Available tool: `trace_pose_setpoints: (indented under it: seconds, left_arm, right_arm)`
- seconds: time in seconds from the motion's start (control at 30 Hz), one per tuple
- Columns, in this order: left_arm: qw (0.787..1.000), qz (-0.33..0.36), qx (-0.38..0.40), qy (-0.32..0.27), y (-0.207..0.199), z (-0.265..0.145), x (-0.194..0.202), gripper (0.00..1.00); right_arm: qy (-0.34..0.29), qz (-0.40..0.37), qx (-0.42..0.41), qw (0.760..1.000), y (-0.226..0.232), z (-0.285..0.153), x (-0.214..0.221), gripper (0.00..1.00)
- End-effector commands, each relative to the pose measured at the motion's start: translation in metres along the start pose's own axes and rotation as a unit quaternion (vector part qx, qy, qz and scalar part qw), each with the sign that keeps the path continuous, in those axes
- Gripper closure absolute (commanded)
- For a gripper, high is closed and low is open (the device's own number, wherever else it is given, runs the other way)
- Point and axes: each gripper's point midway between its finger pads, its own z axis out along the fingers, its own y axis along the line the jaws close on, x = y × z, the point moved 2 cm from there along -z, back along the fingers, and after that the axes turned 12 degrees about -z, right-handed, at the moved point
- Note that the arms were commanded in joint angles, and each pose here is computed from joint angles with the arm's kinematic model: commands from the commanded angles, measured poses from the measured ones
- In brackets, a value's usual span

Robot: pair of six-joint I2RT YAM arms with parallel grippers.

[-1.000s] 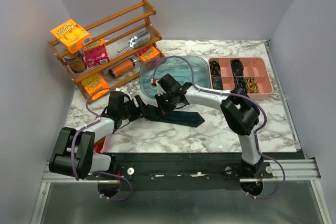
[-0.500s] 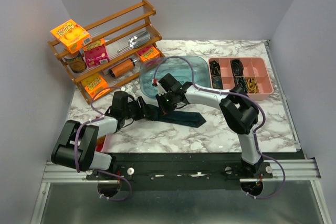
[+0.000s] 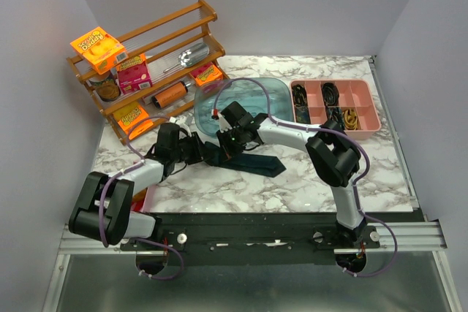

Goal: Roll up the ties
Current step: Roll the tie at the center of the board.

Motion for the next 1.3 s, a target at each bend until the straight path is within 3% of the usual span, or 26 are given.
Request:
trace_pose_setpoints:
  seconds: [0.0, 0.67, 1.27]
  left_arm:
    - [0.999, 0.027, -0.039, -0.008, -0.004, -0.003, -0.005, 0.7]
    - [0.996, 0.013, -0.085, -0.034, -0.007, -0.002, -0.005, 0.7]
    - [0.997, -0.002, -0.07, -0.044, -0.01, -0.012, 0.0, 0.7]
  right_arm:
    - [-0.017, -0.011, -0.012, 1.0, 0.007, -0.01, -0.012, 0.99]
    - [0.024, -0.005, 0.011, 1.0, -0.006, 0.01, 0.016, 0.99]
    - [0.069, -0.016, -0.018, 0.997, 0.018, 0.023, 0.049, 1.0]
